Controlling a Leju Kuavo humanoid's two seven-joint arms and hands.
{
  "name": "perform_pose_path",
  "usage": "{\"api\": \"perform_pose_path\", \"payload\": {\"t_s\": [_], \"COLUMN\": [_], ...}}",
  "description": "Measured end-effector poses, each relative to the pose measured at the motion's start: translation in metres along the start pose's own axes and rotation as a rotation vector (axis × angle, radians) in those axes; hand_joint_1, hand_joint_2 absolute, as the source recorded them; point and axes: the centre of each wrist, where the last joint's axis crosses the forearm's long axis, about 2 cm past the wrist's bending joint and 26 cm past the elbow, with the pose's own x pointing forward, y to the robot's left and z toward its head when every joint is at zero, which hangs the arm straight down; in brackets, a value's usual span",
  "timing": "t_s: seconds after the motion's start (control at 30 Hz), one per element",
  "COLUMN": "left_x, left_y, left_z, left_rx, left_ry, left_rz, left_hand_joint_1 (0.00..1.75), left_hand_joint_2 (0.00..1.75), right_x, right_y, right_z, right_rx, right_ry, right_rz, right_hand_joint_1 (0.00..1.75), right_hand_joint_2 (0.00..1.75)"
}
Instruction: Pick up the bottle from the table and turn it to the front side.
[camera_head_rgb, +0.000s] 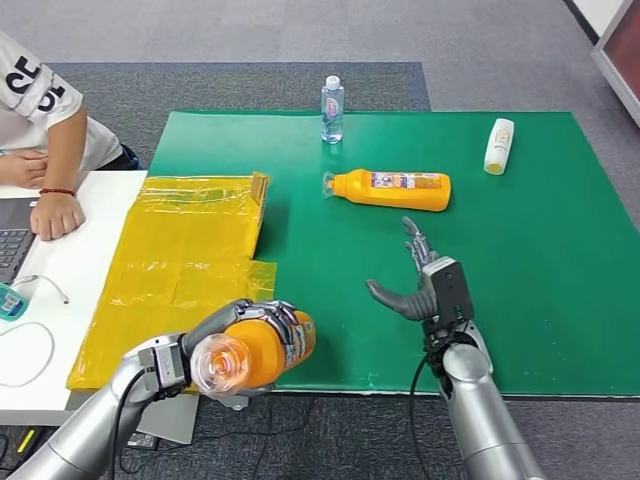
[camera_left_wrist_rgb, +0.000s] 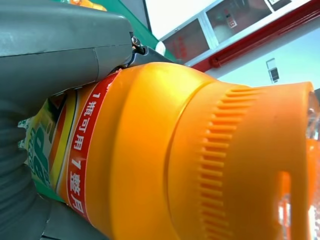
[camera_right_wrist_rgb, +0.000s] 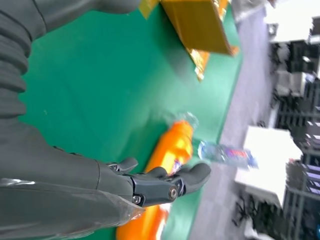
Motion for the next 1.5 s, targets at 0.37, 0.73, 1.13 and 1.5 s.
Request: {"api": "perform_pose_path", "payload": {"t_s": [0.37, 0.73, 1.13, 1.5], "left_x": [0.023, 0.108, 0.234, 0.204], "left_y": [0.043, 0.141, 0.227, 0.25], "left_z": [0.048, 0.108, 0.064, 0.037], "left_rx": [-0.165, -0.333, -0.397, -0.549], "left_ry": [0.146, 0.355, 0.711, 1.267], "left_rz": [-0.05, -0.097, -0.15, -0.542], "left_hand_joint_1": [1.75, 1.75, 1.75, 1.75], "left_hand_joint_2": [1.75, 1.75, 1.75, 1.75], "right_x": [0.006, 0.002, 0.0, 0.002], "right_y": [-0.018, -0.009, 0.028, 0.052], "right_z": [0.001, -0.01, -0.017, -0.02], "right_rx": [-0.004, 0.041, 0.142, 0.21], "right_ry": [-0.032, -0.028, -0.011, -0.021], "right_rz": [-0.022, -0.034, -0.009, 0.063], "right_hand_joint_1": [0.0, 0.0, 0.0, 0.0], "right_hand_joint_2": [1.75, 1.75, 1.75, 1.75]}}
